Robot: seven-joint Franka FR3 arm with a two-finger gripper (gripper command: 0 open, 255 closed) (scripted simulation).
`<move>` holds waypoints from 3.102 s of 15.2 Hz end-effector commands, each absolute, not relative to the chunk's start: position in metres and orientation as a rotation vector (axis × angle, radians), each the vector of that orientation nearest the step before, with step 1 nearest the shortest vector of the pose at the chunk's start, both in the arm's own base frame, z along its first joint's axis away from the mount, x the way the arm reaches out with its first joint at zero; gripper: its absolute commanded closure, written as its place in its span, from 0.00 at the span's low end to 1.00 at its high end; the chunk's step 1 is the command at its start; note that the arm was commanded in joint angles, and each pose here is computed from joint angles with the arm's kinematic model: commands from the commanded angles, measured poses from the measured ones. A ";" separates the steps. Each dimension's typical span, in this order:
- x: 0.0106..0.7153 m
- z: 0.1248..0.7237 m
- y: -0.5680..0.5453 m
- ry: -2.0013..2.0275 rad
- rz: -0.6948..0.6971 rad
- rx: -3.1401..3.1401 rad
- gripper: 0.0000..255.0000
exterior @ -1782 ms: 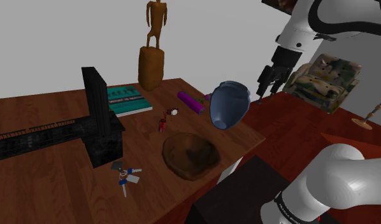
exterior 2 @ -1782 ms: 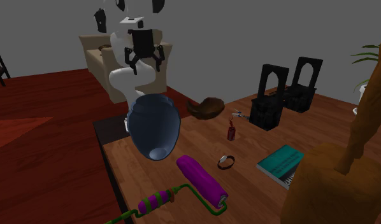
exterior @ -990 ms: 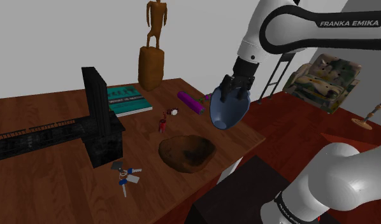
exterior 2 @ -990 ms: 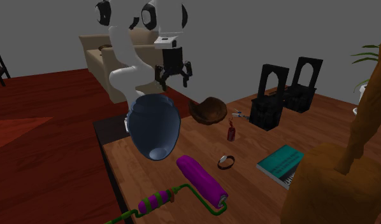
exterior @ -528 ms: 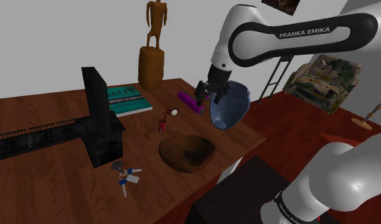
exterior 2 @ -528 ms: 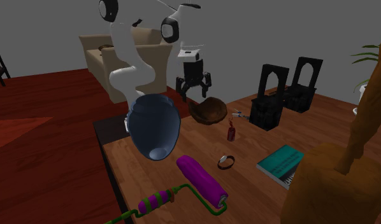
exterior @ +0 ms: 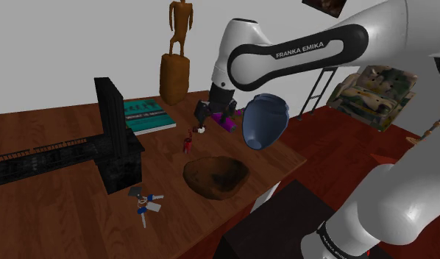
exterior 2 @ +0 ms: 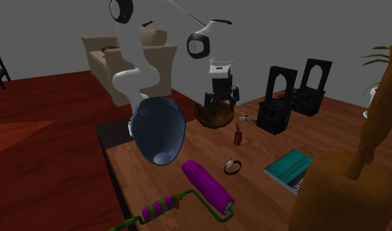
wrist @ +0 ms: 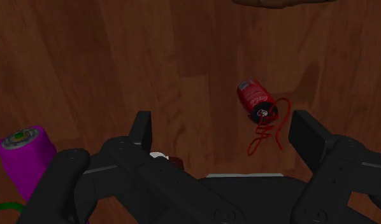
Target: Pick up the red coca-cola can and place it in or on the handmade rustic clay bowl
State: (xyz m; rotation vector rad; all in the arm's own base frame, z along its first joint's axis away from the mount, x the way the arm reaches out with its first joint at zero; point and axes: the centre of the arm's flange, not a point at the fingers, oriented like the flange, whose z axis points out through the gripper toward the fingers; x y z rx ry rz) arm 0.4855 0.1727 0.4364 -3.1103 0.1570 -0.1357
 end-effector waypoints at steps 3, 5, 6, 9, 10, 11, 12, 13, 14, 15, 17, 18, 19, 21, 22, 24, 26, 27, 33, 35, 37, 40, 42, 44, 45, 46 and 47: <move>0.519 0.412 0.208 0.156 -0.159 -3.106 0.00; 0.535 0.401 0.224 0.155 -0.171 -3.104 0.00; 0.537 0.400 0.226 0.155 -0.172 -3.104 0.00; 0.539 0.384 0.227 0.155 -0.172 -3.104 0.00; 0.539 0.379 0.227 0.155 -0.172 -3.104 0.00; 0.540 0.373 0.227 0.155 -0.172 -3.104 0.00; 0.540 0.368 0.227 0.155 -0.172 -3.104 0.00; 0.541 0.360 0.227 0.155 -0.172 -3.104 0.00; 0.541 0.360 0.227 0.155 -0.172 -3.104 0.00; 0.541 0.360 0.227 0.155 -0.172 -3.104 0.00; 0.541 0.360 0.227 0.155 -0.172 -3.104 0.00; 0.541 0.360 0.227 0.155 -0.172 -3.104 0.00; 0.541 0.360 0.227 0.155 -0.172 -3.104 0.00; 0.541 0.360 0.227 0.155 -0.172 -3.104 0.00; 0.541 0.360 0.227 0.155 -0.172 -3.104 1.00; 0.541 0.360 0.227 0.155 -0.172 -3.104 1.00; 0.541 0.360 0.227 0.155 -0.172 -3.104 1.00; 0.541 0.360 0.227 0.155 -0.172 -3.104 1.00; 0.541 0.370 0.227 0.155 -0.172 -3.104 1.00; 0.541 0.381 0.227 0.155 -0.172 -3.104 1.00; 0.541 0.392 0.227 0.155 -0.172 -3.104 1.00; 0.541 0.407 0.227 0.155 -0.172 -3.104 1.00; 0.541 0.418 0.227 0.155 -0.172 -3.104 1.00; 0.541 0.429 0.227 0.155 -0.172 -3.104 1.00; 0.541 0.434 0.227 0.155 -0.172 -3.104 1.00; 0.541 0.439 0.227 0.155 -0.172 -3.104 1.00; 0.541 0.444 0.227 0.155 -0.172 -3.104 1.00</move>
